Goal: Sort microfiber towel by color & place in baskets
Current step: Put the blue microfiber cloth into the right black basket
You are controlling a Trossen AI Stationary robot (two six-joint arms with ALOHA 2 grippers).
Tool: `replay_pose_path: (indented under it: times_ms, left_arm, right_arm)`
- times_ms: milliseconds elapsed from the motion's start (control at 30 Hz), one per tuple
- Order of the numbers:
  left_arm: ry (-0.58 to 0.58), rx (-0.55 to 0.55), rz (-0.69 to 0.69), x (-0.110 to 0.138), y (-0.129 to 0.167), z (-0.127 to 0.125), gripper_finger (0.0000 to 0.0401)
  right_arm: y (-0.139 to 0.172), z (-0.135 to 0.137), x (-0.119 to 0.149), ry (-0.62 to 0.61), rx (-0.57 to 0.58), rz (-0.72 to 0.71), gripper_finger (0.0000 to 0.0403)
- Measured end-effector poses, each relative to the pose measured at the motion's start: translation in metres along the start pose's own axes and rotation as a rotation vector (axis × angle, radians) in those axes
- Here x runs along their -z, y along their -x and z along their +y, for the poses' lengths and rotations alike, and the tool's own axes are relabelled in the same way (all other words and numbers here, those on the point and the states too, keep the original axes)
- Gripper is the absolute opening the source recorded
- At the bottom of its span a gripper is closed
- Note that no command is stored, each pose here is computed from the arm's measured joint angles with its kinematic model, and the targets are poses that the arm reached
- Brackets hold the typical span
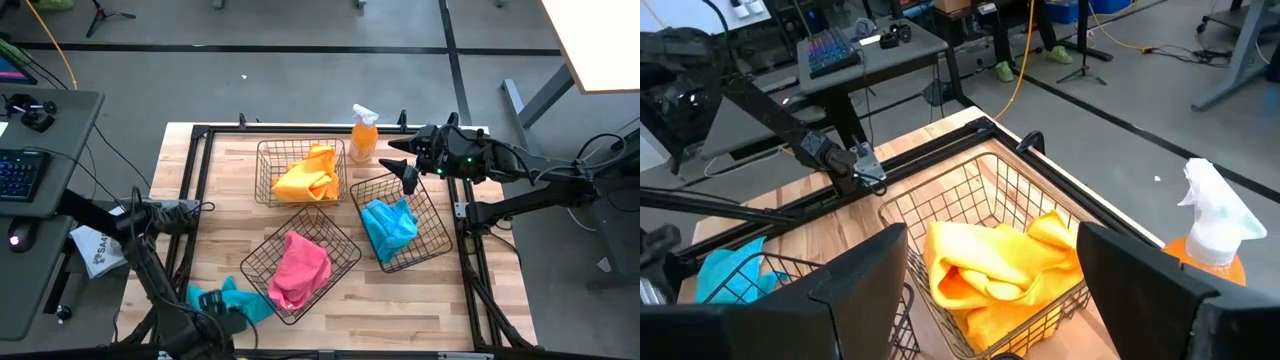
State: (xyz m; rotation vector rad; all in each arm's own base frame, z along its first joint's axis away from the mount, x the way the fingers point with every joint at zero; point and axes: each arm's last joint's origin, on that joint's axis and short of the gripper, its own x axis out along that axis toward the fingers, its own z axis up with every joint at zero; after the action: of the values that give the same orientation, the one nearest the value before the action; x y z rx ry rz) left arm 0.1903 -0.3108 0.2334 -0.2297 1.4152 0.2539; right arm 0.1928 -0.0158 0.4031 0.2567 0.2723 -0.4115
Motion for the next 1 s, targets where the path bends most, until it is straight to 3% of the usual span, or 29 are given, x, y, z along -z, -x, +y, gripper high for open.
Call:
replay_pose_path:
  times_ms: [133, 267, 567, 800, 1000]
  left_arm:
    - [0.015, -0.023, -0.017, 0.012, 0.002, 0.004, 0.0248]
    - [-0.026, 0.011, 0.028, 0.026, -0.015, 0.010, 0.0248]
    - [-0.089, 0.010, 0.004, 0.030, -0.028, 0.048, 0.0248]
    - [-0.197, 0.116, 0.040, 0.037, -0.057, 0.052, 0.0248]
    - [-0.152, 0.029, 0.059, 0.041, -0.078, 0.069, 0.0248]
  right_arm:
    - [0.000, 0.000, 0.000, 0.001, 0.001, 0.000, 0.0288]
    - [0.000, 0.000, 0.000, 0.000, 0.002, 0.000, 0.0288]
    - [0.000, 0.000, 0.000, -0.004, 0.001, 0.000, 0.0288]
    - [0.000, -0.001, 0.001, -0.017, 0.008, 0.013, 0.0288]
    - [0.000, -0.003, 0.007, -0.040, 0.030, 0.068, 0.0288]
